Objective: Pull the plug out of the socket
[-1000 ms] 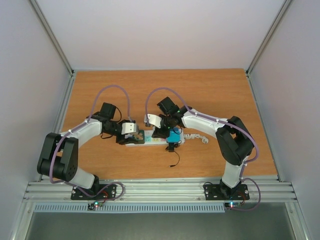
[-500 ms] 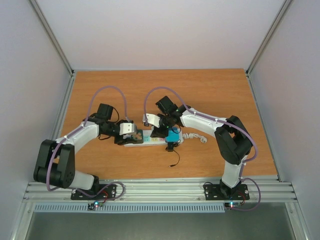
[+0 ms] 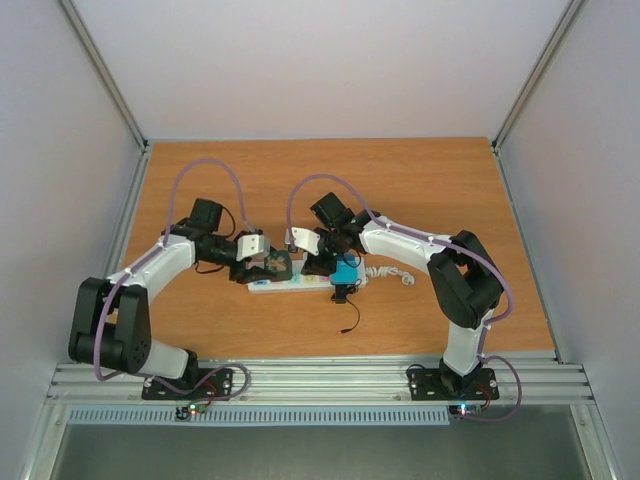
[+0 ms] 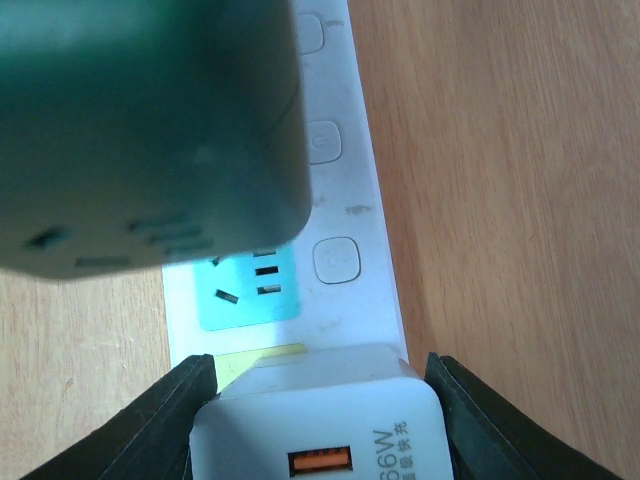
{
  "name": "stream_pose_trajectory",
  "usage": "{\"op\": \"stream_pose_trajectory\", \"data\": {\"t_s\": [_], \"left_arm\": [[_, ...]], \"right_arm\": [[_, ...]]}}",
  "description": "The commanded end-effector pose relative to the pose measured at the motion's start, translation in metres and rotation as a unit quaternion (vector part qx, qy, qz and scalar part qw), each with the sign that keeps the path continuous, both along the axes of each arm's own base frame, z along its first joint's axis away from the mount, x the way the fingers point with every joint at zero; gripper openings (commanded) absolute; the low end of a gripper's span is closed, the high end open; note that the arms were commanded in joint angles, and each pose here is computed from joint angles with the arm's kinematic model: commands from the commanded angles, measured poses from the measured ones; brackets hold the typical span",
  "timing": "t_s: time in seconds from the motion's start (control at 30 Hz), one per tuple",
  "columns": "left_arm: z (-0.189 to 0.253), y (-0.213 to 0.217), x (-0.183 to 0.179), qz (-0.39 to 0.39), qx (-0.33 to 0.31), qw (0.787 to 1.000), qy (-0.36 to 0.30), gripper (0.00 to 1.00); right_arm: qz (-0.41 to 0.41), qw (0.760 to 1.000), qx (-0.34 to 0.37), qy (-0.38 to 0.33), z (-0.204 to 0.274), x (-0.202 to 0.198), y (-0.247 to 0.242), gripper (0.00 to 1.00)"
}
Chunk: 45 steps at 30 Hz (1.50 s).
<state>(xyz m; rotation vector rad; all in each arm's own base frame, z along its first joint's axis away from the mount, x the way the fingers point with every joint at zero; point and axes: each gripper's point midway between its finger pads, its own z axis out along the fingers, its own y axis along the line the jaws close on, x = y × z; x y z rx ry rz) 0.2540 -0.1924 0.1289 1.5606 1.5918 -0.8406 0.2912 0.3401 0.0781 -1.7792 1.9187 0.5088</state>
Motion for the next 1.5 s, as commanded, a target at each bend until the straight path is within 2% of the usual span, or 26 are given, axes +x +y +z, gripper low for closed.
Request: {"op": "stream_pose_trajectory", "data": {"t_s": [0.0,0.2,0.3,0.37,0.47,0.57,0.73,0.93,1.2,1.33,1.47], "left_arm": [[0.019,0.01,0.01,0.004,-0.022,1.0,-0.008,0.28],[0.031,0.045,0.043,0.078,-0.001,0.996,-0.047,0.28],[0.036,0.068,0.067,0.139,0.028,0.987,-0.073,0.28],[0.038,0.08,0.082,0.171,0.052,0.98,-0.089,0.28],[0.045,0.102,0.107,0.22,0.089,0.964,-0.117,0.28],[0.048,0.123,0.131,0.263,0.132,0.944,-0.147,0.29],[0.042,0.167,0.172,0.314,0.231,0.902,-0.187,0.3],[0.056,0.211,0.216,0.353,0.31,0.851,-0.236,0.3],[0.039,0.258,0.259,0.36,0.431,0.78,-0.276,0.31],[0.019,0.273,0.272,0.337,0.484,0.76,-0.272,0.31],[0.001,0.28,0.283,0.31,0.518,0.752,-0.264,0.31]], "right_arm": [[-0.017,1.0,-0.026,-0.005,-0.012,0.007,-0.005,0.3],[-0.022,1.0,0.005,-0.001,0.013,0.01,0.006,0.42],[-0.025,0.999,0.022,0.004,0.025,0.01,0.013,0.56],[-0.027,0.999,0.033,0.007,0.033,0.011,0.018,0.66],[-0.032,0.998,0.053,0.007,0.049,0.015,0.027,0.76],[-0.035,0.997,0.069,0.008,0.062,0.018,0.033,0.82],[-0.038,0.996,0.086,0.007,0.081,0.02,0.038,0.84],[-0.043,0.993,0.107,0.007,0.1,0.013,0.036,0.85],[-0.067,0.991,0.119,0.005,0.107,0.003,0.017,0.87],[-0.077,0.989,0.126,0.006,0.108,-0.002,0.004,0.88],[-0.087,0.987,0.133,0.011,0.109,-0.009,-0.009,0.88]]}}
